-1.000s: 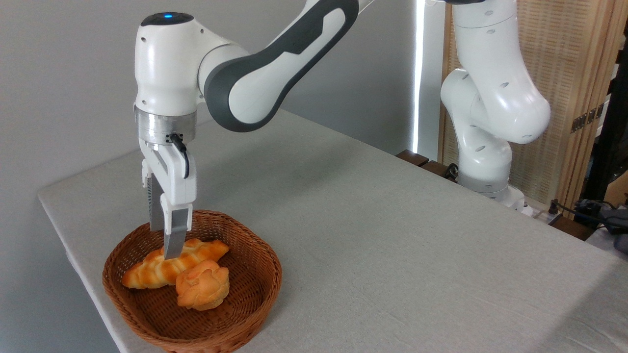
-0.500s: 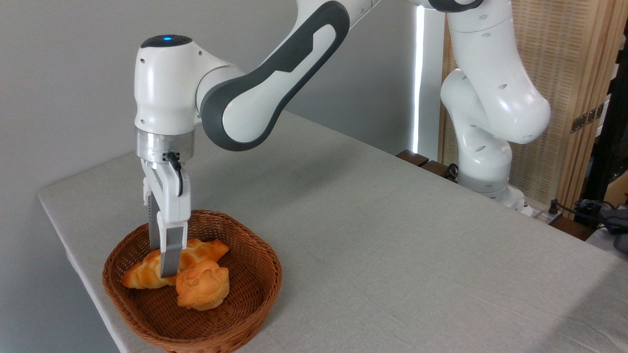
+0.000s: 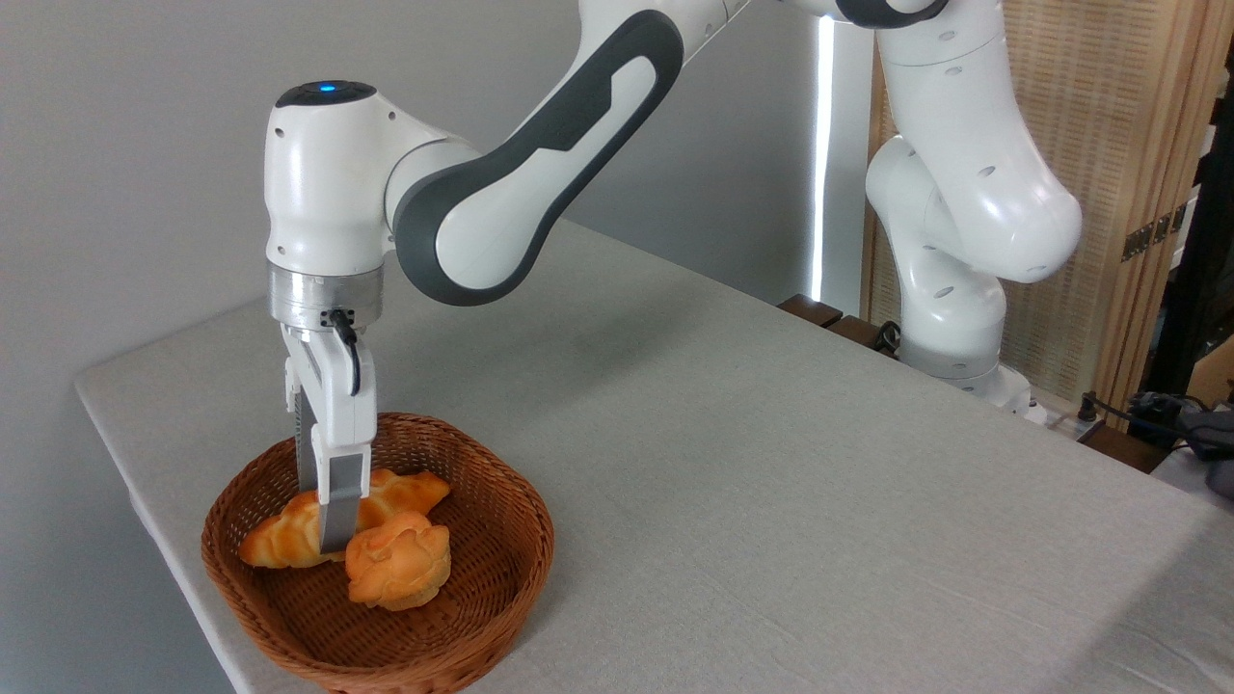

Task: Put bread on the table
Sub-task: 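Close the gripper on the braided bread roll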

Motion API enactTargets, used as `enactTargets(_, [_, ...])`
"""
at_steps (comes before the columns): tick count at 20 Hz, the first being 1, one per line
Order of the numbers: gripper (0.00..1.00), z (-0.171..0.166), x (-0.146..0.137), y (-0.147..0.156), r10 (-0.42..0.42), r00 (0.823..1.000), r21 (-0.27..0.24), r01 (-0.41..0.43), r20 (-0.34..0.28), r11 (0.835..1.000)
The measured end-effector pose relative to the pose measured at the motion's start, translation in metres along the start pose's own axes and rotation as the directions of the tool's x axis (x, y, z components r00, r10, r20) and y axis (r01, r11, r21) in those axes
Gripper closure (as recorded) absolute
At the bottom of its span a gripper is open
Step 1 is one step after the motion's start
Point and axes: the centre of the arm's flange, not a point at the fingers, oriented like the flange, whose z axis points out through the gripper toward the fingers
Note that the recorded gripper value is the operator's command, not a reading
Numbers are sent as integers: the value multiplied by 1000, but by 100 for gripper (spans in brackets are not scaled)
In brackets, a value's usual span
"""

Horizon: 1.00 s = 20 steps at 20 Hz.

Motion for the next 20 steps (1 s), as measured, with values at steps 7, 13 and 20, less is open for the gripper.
enactTargets(7, [64, 0, -1, -1, -2, 1000, 1, 2, 0, 1000])
enactTargets(13, [63, -1, -1, -2, -3, 1000, 2, 3, -1, 1000])
enactTargets(20, [60, -33, -5, -7, -28, 1000, 1, 28, 7, 1000])
